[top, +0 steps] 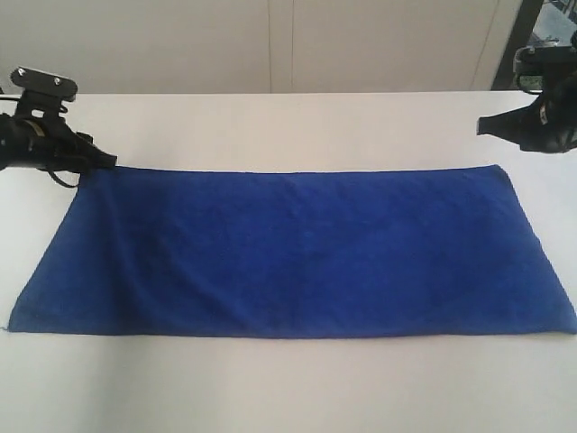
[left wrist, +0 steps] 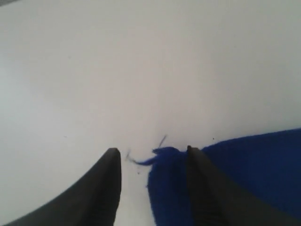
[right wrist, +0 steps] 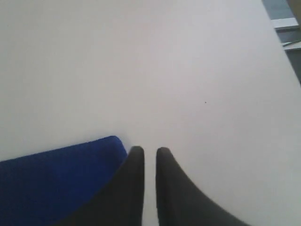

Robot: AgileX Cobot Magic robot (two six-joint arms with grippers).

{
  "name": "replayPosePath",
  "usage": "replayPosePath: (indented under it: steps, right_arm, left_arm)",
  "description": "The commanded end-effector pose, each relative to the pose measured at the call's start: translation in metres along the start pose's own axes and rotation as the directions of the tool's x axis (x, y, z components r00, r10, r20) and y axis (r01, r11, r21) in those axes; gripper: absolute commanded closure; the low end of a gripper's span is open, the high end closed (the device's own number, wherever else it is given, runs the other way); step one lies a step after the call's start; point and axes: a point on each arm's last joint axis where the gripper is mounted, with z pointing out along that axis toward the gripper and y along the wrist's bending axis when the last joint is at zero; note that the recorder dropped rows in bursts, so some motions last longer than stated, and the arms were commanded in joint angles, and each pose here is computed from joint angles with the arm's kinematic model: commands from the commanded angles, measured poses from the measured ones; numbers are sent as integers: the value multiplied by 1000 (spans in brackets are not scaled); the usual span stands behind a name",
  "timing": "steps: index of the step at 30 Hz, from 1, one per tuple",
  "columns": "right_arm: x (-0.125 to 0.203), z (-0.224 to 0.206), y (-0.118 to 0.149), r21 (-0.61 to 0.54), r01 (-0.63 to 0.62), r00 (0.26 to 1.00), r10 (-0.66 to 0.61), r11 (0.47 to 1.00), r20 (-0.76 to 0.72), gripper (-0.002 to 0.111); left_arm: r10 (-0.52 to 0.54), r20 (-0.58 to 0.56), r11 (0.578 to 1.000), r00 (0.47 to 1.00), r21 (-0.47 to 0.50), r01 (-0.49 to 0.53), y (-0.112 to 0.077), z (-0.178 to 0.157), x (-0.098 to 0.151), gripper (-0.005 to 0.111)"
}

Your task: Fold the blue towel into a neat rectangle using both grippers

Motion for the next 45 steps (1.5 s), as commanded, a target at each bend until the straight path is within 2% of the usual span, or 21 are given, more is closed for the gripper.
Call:
replayPosePath:
  steps: [1,4,6,9,13,19,30,35,40,45]
  right_arm:
    - [-6,-14,-4,2,7,1000,-7,1000,-24,108]
    - [-6,-15,2,-55,-6,994,0,998,-106,108]
    - [-6,-14,7,-106,36,987,-52,994,-155,108]
    - [-8,-7,16,-196,44,974,-86,980,-210,108]
    - [-8,12,21,-203,52,981,-88,978,-171,108]
    - [1,35,24,-197,78,984,-108,977,-142,108]
    - [19,58,27,-196,91,978,-124,976,-166,108]
    - [20,60,27,-194,103,977,-136,976,-164,108]
    - [23,63,27,-191,118,974,-151,974,-170,108]
    - [26,65,27,-191,125,971,-160,974,-179,108]
  left_arm:
    - [-28,-35,999,999,-31,27,17,-21,-14,57]
    - [-81,-107,996,991,-31,78,17,-26,-10,59]
    - [-102,-190,995,976,-24,100,12,-28,-4,65]
    - [-123,-287,992,950,-14,124,2,-30,3,83]
    - [-144,-389,987,910,7,159,-11,-33,10,106]
    - [-180,-497,976,849,17,217,-21,-38,18,107]
    - [-157,-583,975,798,40,220,-35,-31,32,107]
    - [-96,-652,981,753,68,184,-37,-26,46,107]
    - [-73,-682,982,728,77,171,-38,-28,49,107]
    - [-9,-710,992,704,83,96,-33,-31,53,107]
